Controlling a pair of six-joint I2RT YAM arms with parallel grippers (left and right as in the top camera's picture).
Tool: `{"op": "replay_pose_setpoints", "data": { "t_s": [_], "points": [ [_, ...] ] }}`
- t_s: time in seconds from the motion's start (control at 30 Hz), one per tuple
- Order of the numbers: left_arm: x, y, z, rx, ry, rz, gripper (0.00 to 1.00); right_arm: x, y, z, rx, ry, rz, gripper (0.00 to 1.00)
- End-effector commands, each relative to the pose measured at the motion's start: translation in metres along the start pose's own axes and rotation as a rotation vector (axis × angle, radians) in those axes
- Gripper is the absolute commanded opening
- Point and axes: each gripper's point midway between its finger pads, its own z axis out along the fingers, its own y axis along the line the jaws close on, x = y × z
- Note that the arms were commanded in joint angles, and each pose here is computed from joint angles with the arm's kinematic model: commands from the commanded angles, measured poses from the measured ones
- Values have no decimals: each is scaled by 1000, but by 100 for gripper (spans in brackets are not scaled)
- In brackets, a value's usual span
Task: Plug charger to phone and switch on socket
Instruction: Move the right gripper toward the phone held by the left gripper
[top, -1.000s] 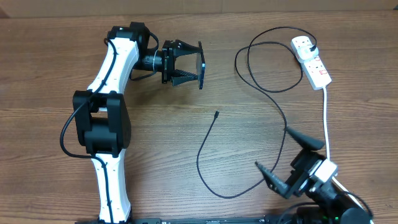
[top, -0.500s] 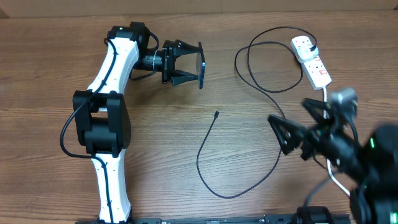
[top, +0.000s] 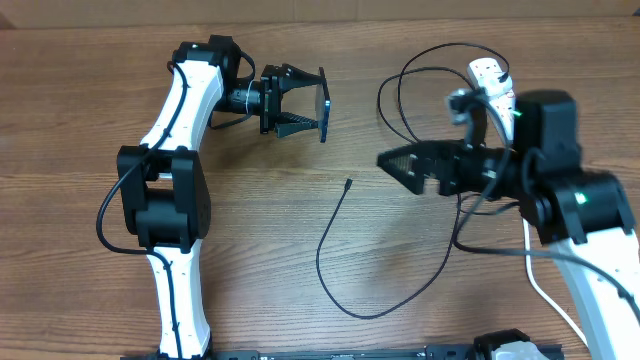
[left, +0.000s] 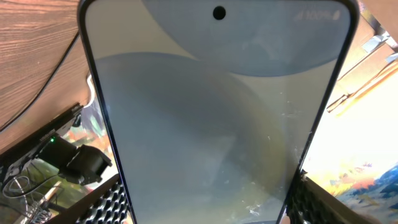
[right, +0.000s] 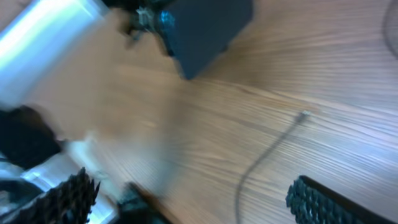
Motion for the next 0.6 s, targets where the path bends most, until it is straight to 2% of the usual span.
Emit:
{"op": "replay_pose_setpoints", "data": {
  "t_s": [0.0,0.07,0.3,0.43,0.57],
  "points": [
    [5,-15,-3,55,28,14,65,-31,-35,-14,448,-93,-64,100],
    [5,-15,-3,55,28,14,65,-36,-28,-3,490,-91,-116,100],
    [5,-15,-3,55,27,14,64,-29,17,62,309,-17,-196,100],
    [5,-15,-3,55,27,14,64,-37,6,88,384,-51,-136,100],
    [4,-13,-2,43,21,14,64,-41,4,99,446,-85,-166,100]
  ]
}}
